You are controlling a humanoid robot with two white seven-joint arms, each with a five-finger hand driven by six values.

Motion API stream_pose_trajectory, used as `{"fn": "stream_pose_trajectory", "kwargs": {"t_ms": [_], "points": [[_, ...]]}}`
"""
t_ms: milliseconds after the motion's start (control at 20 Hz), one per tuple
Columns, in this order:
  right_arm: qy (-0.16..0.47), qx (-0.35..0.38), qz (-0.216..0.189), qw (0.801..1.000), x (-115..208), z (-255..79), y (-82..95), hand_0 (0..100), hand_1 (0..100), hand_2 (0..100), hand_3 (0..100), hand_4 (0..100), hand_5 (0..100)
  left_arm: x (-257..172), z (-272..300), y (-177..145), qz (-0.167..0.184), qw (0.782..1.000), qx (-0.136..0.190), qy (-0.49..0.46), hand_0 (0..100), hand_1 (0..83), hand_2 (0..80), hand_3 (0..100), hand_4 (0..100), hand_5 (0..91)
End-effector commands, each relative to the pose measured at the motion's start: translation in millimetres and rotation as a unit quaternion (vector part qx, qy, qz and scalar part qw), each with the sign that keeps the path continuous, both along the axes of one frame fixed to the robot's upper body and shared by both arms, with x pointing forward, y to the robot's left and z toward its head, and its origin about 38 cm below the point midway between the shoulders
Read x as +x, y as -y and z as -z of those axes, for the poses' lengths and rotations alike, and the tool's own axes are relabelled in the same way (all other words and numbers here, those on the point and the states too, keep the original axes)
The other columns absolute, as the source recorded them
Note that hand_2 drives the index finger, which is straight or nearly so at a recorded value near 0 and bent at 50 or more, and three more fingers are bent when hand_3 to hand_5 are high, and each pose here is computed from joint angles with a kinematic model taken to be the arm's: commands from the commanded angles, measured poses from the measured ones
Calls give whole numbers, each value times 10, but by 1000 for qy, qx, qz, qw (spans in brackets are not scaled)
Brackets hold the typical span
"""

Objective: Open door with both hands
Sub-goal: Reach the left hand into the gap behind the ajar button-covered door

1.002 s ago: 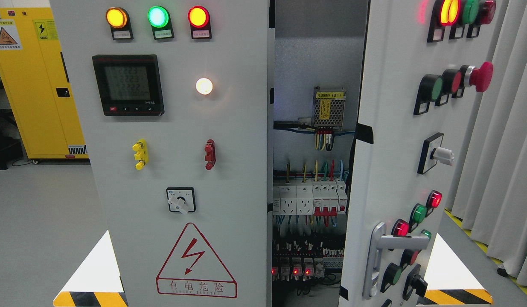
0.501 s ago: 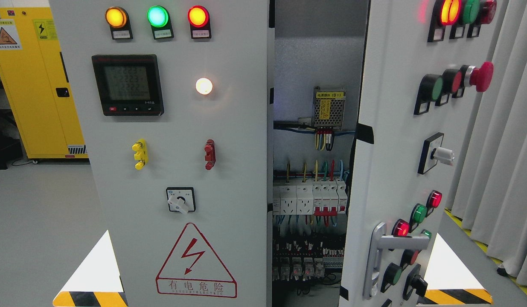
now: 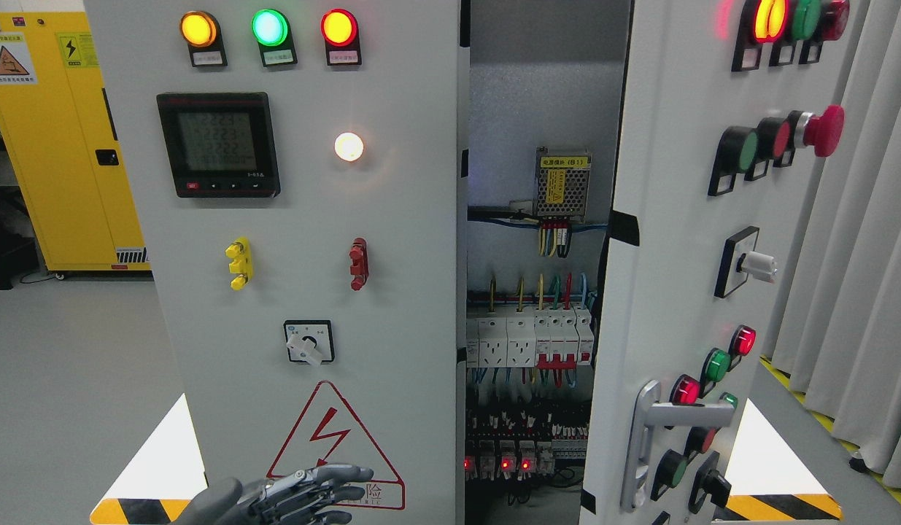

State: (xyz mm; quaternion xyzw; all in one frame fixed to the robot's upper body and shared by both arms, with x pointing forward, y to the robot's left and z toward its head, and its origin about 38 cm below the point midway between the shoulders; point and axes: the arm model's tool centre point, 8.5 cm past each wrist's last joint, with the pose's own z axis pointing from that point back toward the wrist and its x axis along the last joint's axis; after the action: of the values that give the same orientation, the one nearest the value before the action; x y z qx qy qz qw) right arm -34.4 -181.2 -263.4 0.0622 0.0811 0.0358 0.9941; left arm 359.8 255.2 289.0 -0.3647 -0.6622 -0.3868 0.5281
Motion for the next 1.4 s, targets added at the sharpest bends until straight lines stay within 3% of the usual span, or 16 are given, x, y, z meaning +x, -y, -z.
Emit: {"fn": "stream_pose_trajectory", "kwargs": {"t_ms": [0, 401, 701, 1352], "points": [[0, 0, 11, 1000, 3, 0, -5, 261, 0, 0, 0, 0, 0, 9, -434, 329, 78, 997, -11, -9, 0, 0, 0, 0, 0, 0], [0, 0, 11, 1000, 3, 0, -5, 261, 0, 0, 0, 0, 0, 291, -817, 462, 86, 996, -4, 16, 0, 0, 0, 0, 0, 0], [0, 0, 11, 1000, 3, 0, -5, 260, 0, 0, 0, 0, 0, 375, -982, 741, 132, 991, -13, 1, 0, 0, 0, 0, 0, 0], [0, 0, 11, 1000, 3, 0, -5, 260, 0, 0, 0, 0, 0, 933, -1284, 1344, 184, 980, -36, -62, 0, 0, 0, 0, 0, 0]]}}
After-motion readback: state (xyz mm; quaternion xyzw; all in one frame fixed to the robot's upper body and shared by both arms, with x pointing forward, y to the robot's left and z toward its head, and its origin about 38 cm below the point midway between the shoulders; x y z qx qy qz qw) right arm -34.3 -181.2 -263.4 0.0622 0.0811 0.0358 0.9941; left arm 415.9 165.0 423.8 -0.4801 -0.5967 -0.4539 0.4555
